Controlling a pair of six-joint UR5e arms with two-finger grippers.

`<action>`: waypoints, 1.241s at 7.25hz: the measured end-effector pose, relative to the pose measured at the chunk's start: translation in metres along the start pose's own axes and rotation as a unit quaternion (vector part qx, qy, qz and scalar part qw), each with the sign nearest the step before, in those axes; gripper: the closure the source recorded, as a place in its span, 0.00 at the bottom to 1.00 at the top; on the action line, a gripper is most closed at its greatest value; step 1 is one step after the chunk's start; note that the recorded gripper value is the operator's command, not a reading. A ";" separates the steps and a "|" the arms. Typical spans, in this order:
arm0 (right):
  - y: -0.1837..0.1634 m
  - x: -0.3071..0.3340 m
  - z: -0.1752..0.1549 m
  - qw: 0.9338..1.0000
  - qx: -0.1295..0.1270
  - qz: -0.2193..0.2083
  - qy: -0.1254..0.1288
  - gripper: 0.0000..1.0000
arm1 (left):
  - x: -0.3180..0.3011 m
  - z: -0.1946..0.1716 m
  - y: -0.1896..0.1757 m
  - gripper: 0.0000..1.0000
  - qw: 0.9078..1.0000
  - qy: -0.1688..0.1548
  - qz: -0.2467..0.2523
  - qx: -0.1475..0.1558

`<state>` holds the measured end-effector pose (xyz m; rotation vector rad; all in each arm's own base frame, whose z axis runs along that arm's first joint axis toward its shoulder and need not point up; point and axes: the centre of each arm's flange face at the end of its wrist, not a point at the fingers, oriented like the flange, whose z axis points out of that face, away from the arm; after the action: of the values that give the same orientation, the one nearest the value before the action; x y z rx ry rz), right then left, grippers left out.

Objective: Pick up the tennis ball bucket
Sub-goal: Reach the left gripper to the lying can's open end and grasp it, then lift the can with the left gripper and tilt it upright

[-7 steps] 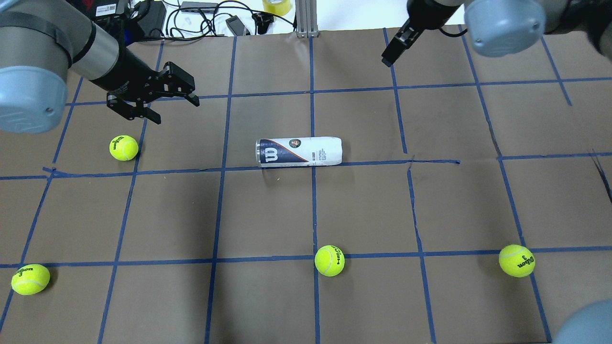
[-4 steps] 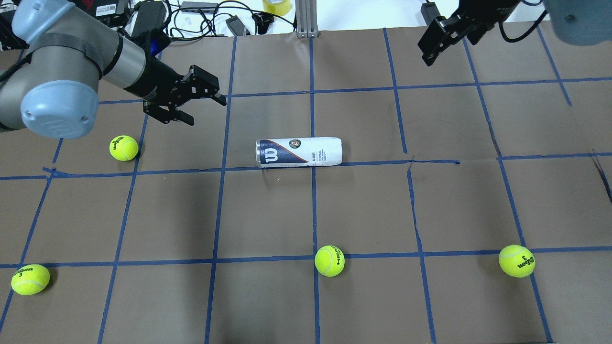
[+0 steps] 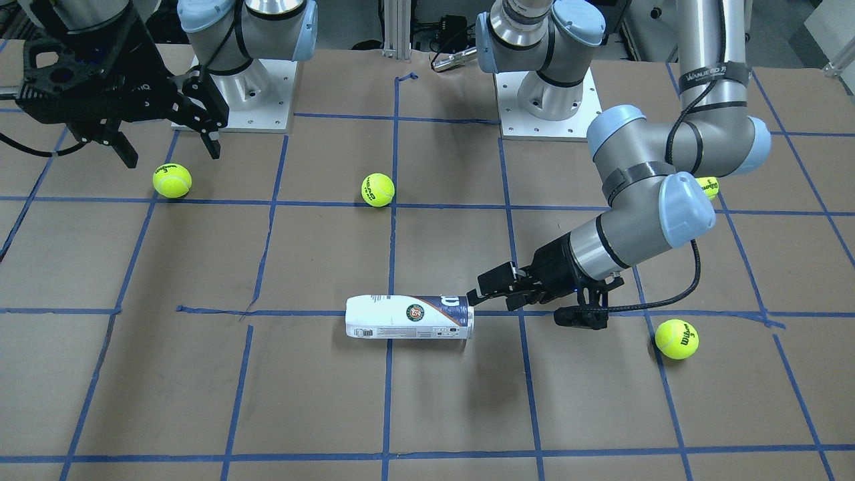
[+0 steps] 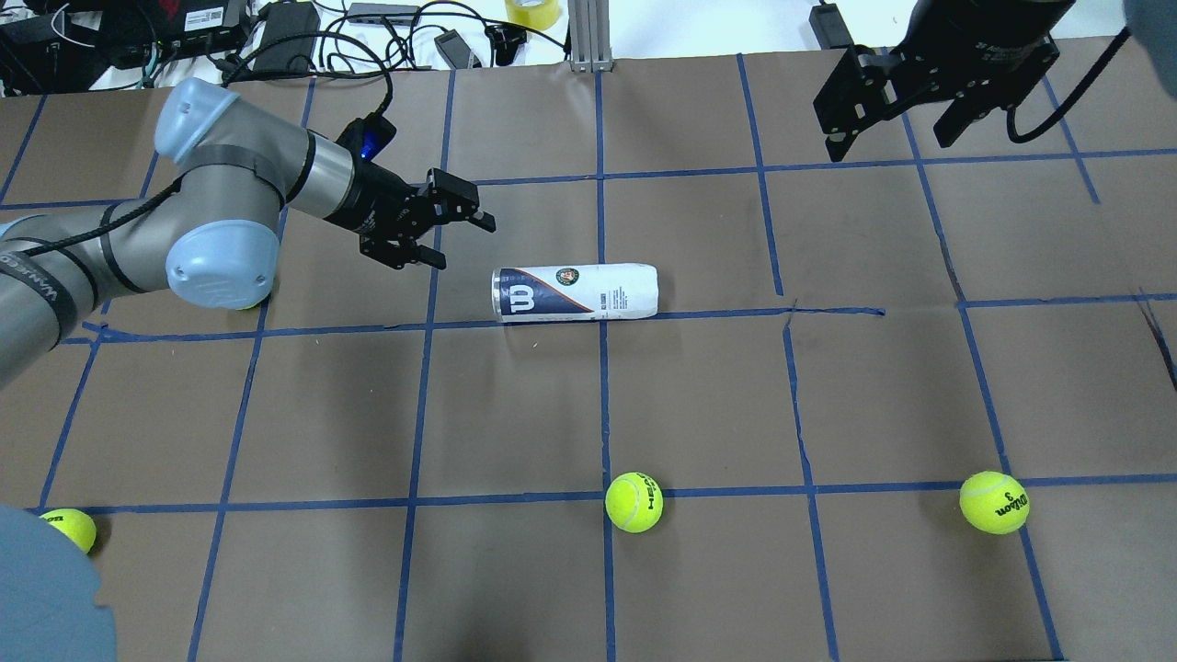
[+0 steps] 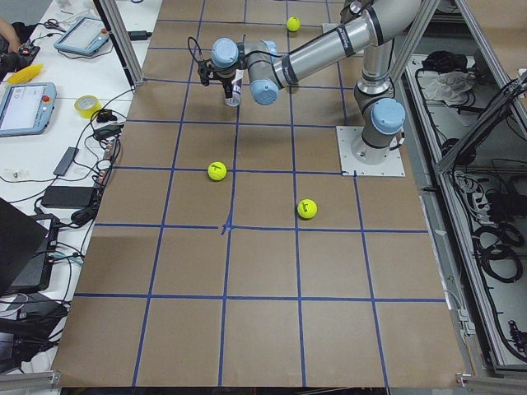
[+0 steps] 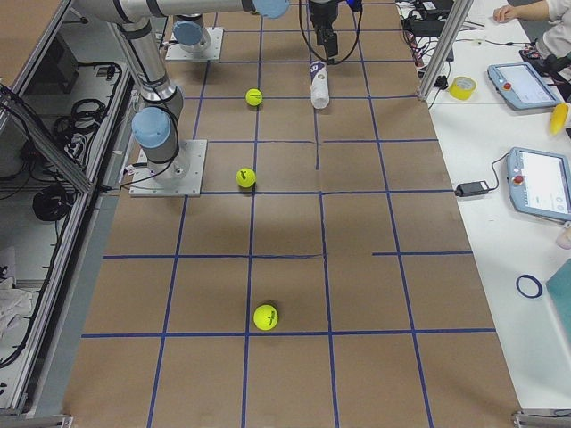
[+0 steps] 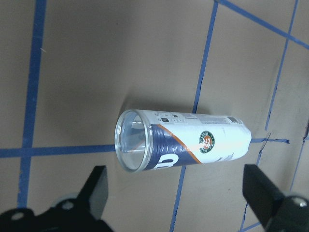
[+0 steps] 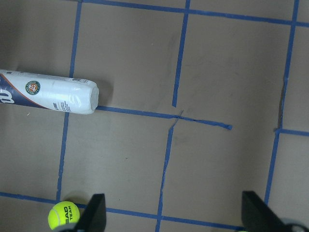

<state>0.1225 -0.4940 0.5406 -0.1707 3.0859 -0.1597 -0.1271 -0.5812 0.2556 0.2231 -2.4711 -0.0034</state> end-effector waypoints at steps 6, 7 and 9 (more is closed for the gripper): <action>0.005 -0.002 -0.019 0.999 0.043 0.016 0.011 0.00 | -0.014 0.086 -0.005 0.95 0.998 0.040 -0.018 -0.052; 0.005 -0.002 -0.018 0.999 0.043 0.012 0.012 0.00 | -0.009 0.091 -0.003 1.00 0.997 0.041 -0.027 -0.056; 0.005 -0.001 -0.014 0.999 0.038 0.012 0.011 0.19 | 0.003 0.086 -0.004 1.00 0.994 0.038 -0.088 -0.052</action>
<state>0.1225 -0.4875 0.5541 -0.1303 3.0966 -0.2810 -0.1811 -0.5898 0.1892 0.3888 -2.3593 -0.1953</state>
